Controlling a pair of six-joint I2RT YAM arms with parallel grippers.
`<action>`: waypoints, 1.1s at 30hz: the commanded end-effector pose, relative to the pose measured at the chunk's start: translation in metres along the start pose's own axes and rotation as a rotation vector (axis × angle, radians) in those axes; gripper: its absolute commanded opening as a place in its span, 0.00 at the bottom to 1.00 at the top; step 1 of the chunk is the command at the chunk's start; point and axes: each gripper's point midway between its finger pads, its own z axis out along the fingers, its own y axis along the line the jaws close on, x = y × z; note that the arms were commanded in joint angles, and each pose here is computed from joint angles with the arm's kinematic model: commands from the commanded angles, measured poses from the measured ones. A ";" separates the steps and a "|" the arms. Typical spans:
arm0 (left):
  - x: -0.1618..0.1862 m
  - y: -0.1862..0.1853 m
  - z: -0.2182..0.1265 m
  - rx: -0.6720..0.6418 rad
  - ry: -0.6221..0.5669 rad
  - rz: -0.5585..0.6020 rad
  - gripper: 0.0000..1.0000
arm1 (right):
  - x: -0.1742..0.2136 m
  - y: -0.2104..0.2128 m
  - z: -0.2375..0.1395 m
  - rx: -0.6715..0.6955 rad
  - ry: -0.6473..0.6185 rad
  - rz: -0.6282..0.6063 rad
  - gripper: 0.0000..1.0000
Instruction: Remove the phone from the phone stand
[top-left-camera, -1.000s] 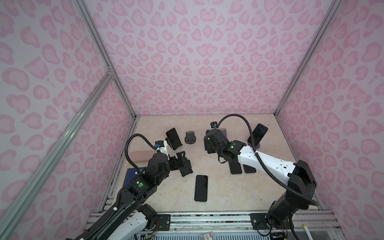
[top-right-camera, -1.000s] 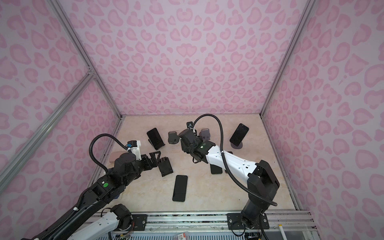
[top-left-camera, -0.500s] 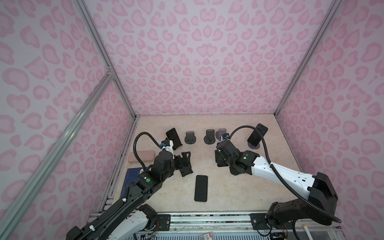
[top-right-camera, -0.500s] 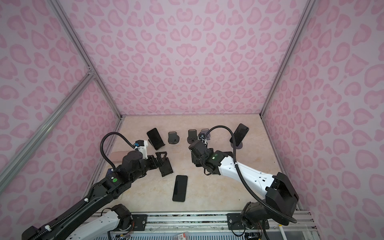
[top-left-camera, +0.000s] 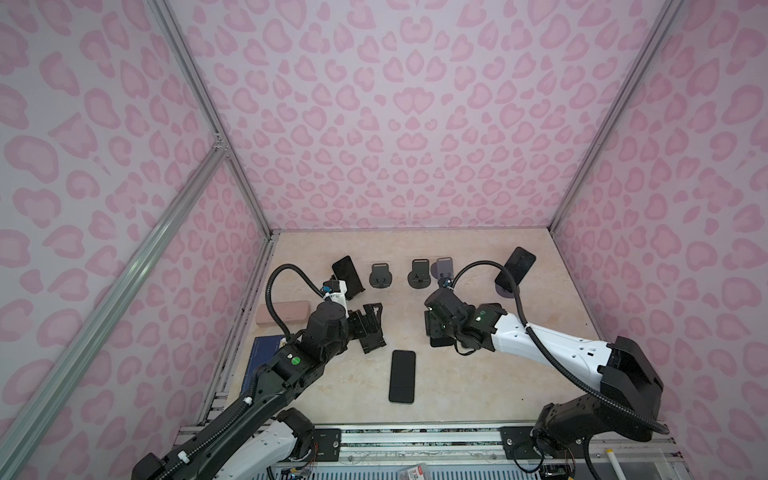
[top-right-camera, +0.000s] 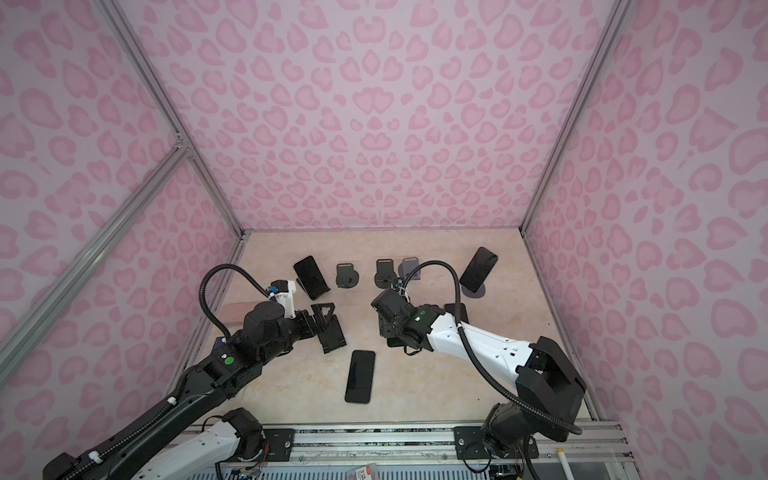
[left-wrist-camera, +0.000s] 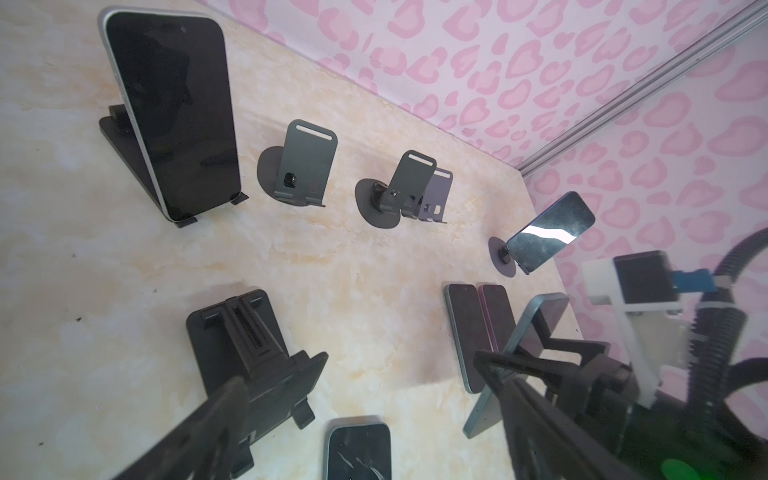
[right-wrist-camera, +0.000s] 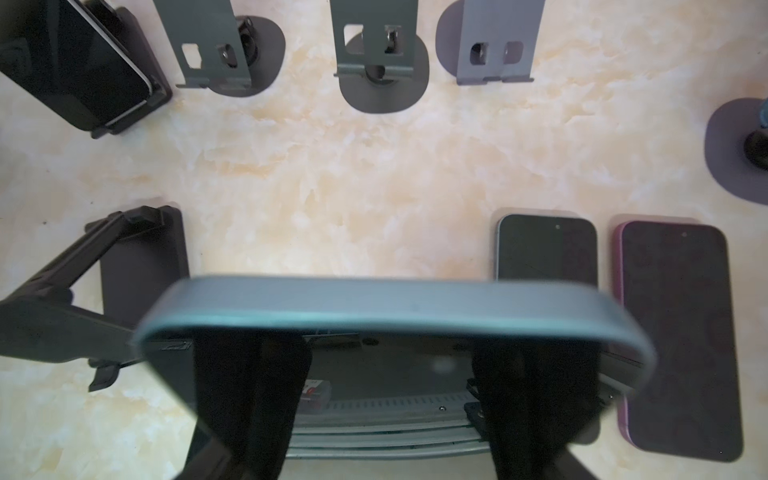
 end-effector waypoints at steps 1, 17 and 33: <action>-0.005 0.001 -0.002 -0.003 -0.028 0.001 0.98 | 0.004 -0.001 0.009 0.026 0.015 0.013 0.68; -0.005 0.004 -0.002 -0.023 -0.022 0.013 0.98 | 0.031 -0.007 0.061 0.031 0.147 0.015 0.68; -0.005 0.000 0.000 -0.014 -0.011 -0.016 0.98 | 0.047 -0.028 0.085 0.104 0.161 0.026 0.69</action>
